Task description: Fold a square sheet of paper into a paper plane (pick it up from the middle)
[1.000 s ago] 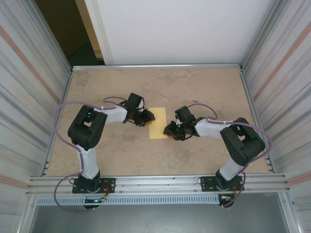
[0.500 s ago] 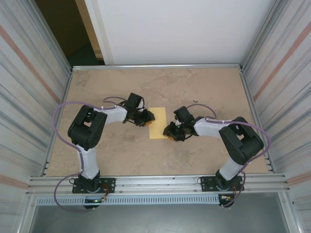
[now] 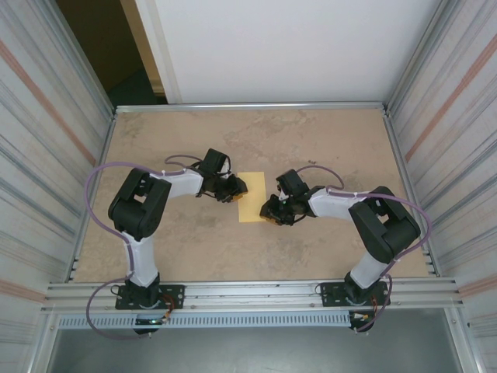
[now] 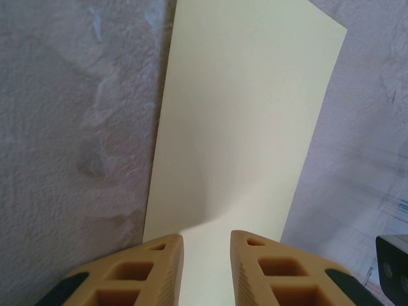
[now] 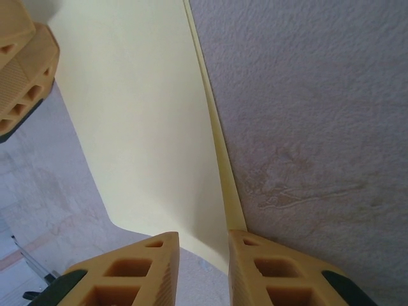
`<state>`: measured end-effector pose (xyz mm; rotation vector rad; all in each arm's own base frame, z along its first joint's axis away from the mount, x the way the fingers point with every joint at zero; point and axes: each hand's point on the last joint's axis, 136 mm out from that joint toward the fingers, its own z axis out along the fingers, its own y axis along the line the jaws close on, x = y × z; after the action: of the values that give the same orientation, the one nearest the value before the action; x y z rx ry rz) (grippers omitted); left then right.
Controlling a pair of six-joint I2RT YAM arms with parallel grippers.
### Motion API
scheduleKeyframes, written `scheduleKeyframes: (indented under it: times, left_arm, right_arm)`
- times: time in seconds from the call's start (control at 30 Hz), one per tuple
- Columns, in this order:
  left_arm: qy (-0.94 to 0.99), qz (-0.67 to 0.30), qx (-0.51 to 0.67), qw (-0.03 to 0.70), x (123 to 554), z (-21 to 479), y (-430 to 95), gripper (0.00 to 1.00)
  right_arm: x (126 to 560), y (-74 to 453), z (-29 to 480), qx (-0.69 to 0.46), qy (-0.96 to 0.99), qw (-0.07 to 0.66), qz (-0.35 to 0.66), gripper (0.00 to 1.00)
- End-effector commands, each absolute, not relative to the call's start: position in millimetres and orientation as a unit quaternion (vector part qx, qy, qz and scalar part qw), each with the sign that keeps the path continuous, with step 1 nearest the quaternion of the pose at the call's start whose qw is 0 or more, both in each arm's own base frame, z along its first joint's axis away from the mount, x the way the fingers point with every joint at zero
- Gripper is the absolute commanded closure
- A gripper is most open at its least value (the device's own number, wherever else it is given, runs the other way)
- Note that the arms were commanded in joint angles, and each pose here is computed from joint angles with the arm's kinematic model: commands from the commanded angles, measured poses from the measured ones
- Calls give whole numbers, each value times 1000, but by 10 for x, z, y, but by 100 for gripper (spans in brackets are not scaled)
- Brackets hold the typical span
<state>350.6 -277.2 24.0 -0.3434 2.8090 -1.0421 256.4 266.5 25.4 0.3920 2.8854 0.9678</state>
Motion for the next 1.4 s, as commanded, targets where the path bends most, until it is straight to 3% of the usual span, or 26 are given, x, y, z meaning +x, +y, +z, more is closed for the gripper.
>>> scheduleKeyframes:
  times: [0.0,0.63,1.07,1.37]
  left_arm:
    - [945,-292,-146,11,3274,-128,-2558,72]
    - [945,-294,-145,13,3272,-103,-2562,72]
    - [944,-300,-134,21,3295,-20,-2580,72]
    - [916,-382,-64,103,3531,598,-2816,68]
  right_arm:
    - [2627,2725,336,114,937,54,326,76]
    - [2683,2712,297,143,935,57,319,80]
    - [2646,2641,341,150,935,63,314,95]
    - [2548,2547,402,152,934,56,319,100]
